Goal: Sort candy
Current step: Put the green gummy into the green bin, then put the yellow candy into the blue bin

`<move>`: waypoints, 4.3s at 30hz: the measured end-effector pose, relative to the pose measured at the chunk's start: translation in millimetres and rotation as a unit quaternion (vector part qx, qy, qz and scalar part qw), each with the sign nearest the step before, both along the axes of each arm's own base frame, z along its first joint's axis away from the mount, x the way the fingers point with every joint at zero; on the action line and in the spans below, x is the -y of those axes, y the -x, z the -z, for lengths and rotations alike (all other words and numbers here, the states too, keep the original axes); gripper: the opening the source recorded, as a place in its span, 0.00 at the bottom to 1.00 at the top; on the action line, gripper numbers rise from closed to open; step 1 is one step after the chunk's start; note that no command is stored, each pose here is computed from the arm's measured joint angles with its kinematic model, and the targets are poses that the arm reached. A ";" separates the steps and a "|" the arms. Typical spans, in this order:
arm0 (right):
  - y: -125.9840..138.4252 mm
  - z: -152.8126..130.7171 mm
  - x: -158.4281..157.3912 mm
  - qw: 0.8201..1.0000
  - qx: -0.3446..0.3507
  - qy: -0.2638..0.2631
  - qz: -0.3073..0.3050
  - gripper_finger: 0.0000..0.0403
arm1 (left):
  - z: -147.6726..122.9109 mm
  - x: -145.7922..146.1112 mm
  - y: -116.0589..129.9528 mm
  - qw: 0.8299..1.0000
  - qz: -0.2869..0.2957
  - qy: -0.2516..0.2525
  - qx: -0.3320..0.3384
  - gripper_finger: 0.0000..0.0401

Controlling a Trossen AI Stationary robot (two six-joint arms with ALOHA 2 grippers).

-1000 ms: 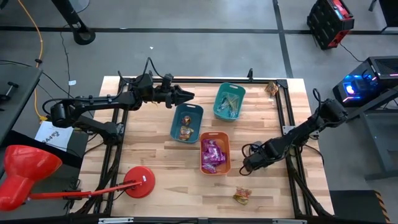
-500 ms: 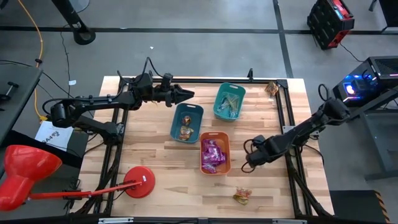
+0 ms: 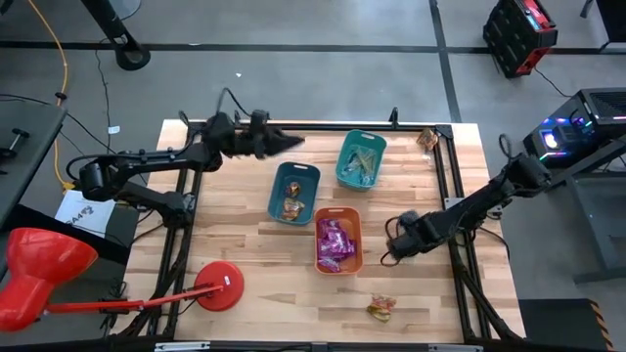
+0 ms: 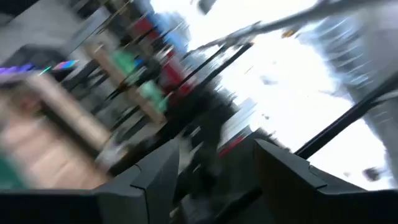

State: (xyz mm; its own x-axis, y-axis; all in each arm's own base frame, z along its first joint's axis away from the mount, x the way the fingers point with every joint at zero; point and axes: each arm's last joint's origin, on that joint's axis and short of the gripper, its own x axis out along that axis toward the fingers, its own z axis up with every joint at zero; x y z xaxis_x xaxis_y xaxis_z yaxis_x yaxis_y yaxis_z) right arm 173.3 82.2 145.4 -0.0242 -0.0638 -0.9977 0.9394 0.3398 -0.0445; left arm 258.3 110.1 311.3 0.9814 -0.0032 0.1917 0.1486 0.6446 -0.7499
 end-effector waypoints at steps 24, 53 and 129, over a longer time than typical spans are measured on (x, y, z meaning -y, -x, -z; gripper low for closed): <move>-82.0 -80.5 184.6 0.919 0.280 0.239 0.138 0.20 | -37.4 -22.4 5.3 0.993 0.076 -0.067 -0.058 0.49; 33.3 -63.0 357.1 0.840 0.069 0.288 0.454 0.56 | -37.6 -40.5 11.5 0.995 -0.062 -0.054 -0.061 0.49; -113.4 -161.5 162.0 0.921 0.324 0.214 -0.039 0.00 | -38.6 -34.4 20.0 0.992 0.005 -0.097 -0.082 0.49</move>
